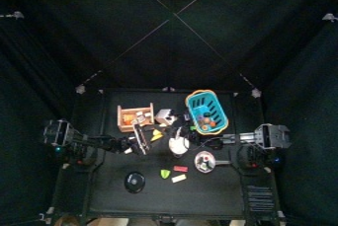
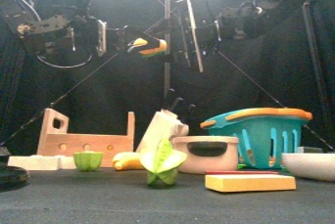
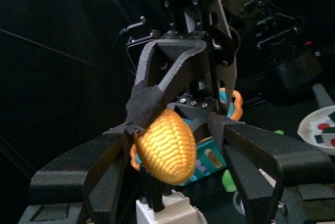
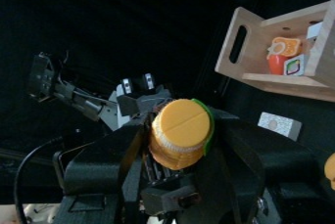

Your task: Regrasp corn

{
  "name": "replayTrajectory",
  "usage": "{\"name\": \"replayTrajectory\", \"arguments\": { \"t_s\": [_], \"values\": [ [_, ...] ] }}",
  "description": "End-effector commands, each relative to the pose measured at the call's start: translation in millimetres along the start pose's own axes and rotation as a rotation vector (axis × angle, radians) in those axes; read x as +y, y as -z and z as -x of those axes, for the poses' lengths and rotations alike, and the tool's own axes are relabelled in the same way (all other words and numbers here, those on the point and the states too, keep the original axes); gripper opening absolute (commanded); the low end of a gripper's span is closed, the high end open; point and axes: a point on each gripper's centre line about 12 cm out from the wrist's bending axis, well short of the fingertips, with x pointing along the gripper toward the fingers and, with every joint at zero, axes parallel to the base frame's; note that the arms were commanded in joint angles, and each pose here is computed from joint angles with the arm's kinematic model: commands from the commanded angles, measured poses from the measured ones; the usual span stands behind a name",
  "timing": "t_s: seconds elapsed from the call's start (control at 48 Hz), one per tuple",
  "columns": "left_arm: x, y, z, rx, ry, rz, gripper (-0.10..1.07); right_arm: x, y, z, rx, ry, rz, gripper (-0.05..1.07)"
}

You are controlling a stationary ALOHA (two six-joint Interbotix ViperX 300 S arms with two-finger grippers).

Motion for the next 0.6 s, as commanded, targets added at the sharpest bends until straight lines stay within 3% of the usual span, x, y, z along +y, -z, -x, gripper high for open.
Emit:
{"name": "replayTrajectory", "arguments": {
  "t_s": [0.0,0.438,0.583],
  "values": [
    [7.2,-5.2,-2.0,-0.030,-0.051,0.008,0.92,13.0,-6.0,-1.4,-0.021,-0.037,-0.004,0.63],
    [12.1,-4.6,2.2,-0.024,-0.077,0.016,0.65,17.1,-4.5,-1.4,-0.012,-0.075,0.052,0.65],
    [15.3,-6.5,3.8,-0.021,-0.091,0.031,0.62,19.1,-0.7,0.1,0.012,-0.101,0.097,0.65]
  ]
}}
